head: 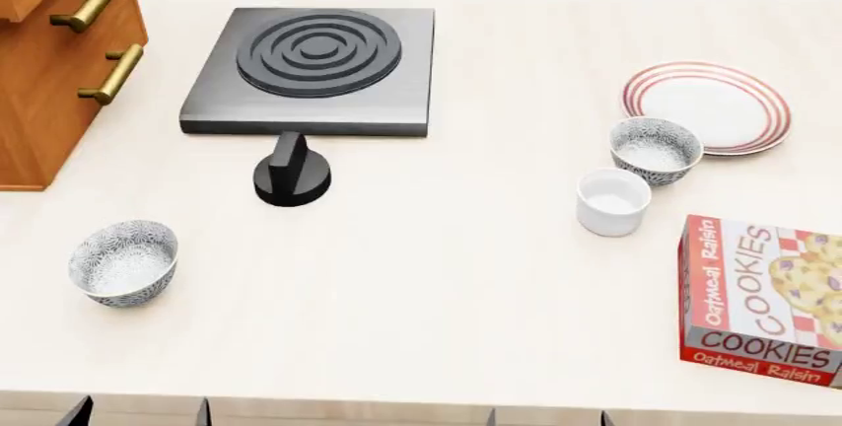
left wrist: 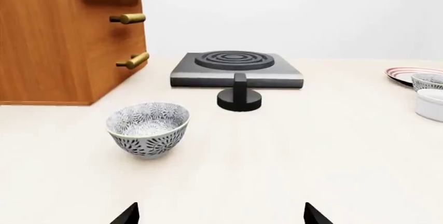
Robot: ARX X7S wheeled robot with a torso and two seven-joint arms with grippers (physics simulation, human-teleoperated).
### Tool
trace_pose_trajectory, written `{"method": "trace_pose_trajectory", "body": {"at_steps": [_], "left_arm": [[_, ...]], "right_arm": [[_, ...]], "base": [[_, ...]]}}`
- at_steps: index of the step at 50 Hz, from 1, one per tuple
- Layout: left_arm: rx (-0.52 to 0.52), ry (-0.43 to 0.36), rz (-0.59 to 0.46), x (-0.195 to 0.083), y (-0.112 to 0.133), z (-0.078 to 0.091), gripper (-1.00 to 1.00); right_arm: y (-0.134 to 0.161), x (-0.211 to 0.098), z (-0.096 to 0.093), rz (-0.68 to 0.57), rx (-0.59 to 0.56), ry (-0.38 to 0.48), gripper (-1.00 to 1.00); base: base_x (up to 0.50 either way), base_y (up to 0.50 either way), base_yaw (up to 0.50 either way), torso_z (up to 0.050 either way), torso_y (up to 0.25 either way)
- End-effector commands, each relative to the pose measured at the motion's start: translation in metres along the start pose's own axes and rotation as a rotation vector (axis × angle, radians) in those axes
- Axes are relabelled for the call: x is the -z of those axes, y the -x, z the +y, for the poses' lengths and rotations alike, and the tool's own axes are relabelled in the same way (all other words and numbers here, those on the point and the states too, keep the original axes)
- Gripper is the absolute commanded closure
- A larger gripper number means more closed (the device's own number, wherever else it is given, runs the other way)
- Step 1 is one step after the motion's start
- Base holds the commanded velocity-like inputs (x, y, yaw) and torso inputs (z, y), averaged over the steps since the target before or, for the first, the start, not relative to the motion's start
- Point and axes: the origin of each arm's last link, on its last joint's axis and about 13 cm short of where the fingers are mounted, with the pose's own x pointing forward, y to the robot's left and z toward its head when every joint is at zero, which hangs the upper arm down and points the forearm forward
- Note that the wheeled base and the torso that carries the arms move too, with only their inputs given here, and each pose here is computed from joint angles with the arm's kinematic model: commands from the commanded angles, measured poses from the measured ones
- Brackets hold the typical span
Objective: Pick the akita bowl between the plate and the ramekin and place it on the plate.
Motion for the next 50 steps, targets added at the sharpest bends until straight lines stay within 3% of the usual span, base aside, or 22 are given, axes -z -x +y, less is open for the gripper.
{"method": "trace_pose_trajectory", "body": {"at_steps": [1, 12, 14, 19, 28, 31, 35, 38, 40, 45, 50], "left_arm": [[-0.003, 0.014, 0.009, -0.001, -0.001, 0.0, -1.0], [-0.015, 0.03, 0.01, -0.003, -0.002, 0.001, -1.0], [-0.037, 0.092, 0.039, -0.011, -0.005, 0.004, -1.0], [-0.087, 0.151, 0.071, -0.024, -0.017, 0.012, -1.0], [-0.153, 0.206, 0.082, -0.038, -0.03, 0.025, -1.0], [-0.201, 0.248, 0.115, -0.047, -0.045, 0.04, -1.0], [-0.223, 0.241, 0.095, -0.051, -0.051, 0.049, -1.0], [-0.246, 0.25, 0.09, -0.053, -0.054, 0.054, -1.0], [-0.27, 0.257, 0.083, -0.056, -0.056, 0.059, -1.0], [-0.324, 0.265, 0.075, -0.06, -0.061, 0.07, -1.0], [-0.351, 0.26, 0.074, -0.058, -0.062, 0.077, -1.0]], "right_arm": [[0.0, 0.0, 0.001, 0.003, -0.001, 0.006, -1.0], [0.0, 0.0, 0.001, 0.003, 0.001, 0.012, -1.0], [0.001, -0.001, 0.001, 0.003, 0.0, 0.014, -1.0], [0.001, -0.001, 0.0, 0.007, 0.019, 0.028, -1.0], [0.0, -0.002, 0.0, -0.006, 0.032, 0.056, -1.0], [0.0, -0.012, 0.002, -0.021, 0.022, 0.056, -1.0], [0.0, -0.022, 0.002, -0.012, 0.028, 0.043, -1.0], [0.0, -0.028, 0.004, -0.01, 0.027, 0.105, -1.0], [-0.002, -0.034, 0.004, -0.017, 0.02, 0.038, -1.0], [-0.006, -0.051, 0.006, -0.008, 0.026, 0.102, -1.0], [-0.009, -0.067, 0.004, -0.036, 0.025, 0.099, -1.0]], "base": [[0.0, 0.0, 0.0, 0.0, 0.0], [0.0, 0.0, 0.0, 0.0, 0.0], [0.0, 0.0, 0.0, 0.0, 0.0], [0.0, 0.0, 0.0, 0.0, 0.0], [0.0, 0.0, 0.0, 0.0, 0.0], [0.0, 0.0, 0.0, 0.0, 0.0], [0.0, 0.0, 0.0, 0.0, 0.0], [0.0, 0.0, 0.0, 0.0, 0.0], [0.0, 0.0, 0.0, 0.0, 0.0], [0.0, 0.0, 0.0, 0.0, 0.0], [0.0, 0.0, 0.0, 0.0, 0.0]]}}
